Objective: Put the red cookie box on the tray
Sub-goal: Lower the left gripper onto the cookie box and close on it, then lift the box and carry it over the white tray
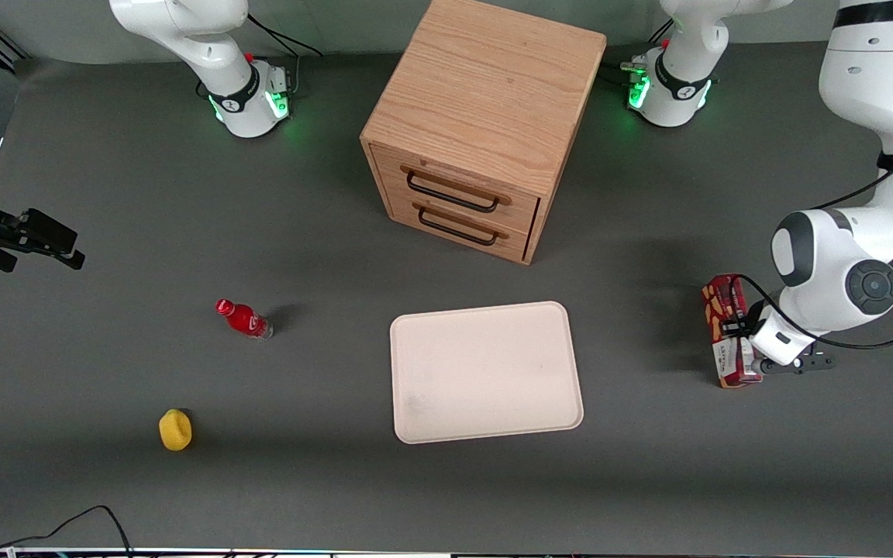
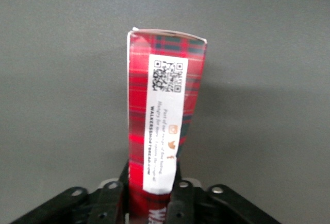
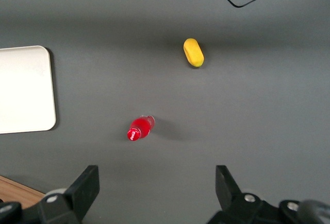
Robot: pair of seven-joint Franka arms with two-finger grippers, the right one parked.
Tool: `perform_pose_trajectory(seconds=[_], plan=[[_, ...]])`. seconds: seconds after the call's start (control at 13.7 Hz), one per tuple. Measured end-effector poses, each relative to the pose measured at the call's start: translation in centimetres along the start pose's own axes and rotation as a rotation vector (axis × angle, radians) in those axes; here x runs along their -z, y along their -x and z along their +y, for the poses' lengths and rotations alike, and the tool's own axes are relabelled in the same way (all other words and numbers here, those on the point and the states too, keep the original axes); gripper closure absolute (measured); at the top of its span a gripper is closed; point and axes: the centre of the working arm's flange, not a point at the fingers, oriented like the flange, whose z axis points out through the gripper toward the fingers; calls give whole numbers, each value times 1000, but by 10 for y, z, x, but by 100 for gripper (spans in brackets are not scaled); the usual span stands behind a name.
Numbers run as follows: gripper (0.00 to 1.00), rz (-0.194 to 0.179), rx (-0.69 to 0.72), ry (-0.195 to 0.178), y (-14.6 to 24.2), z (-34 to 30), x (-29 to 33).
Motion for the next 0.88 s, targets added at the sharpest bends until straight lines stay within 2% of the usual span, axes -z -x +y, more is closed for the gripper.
perform_pose_trajectory(seconds=[0.07, 0.15, 0.29, 0.37, 0.51, 0.59, 0.66, 0.88], plan=[[83, -7, -8, 0, -2, 6, 11], [88, -18, -20, -2, -5, 15, 27], [91, -32, -23, -5, -14, 47, 73], [92, -22, -13, -6, -19, 72, 98], [92, 27, 34, 4, -20, 143, 140], [92, 39, 49, 9, -16, 183, 148], [92, 42, 45, 11, -10, 220, 147], [92, 9, 12, -5, 5, 307, 98]])
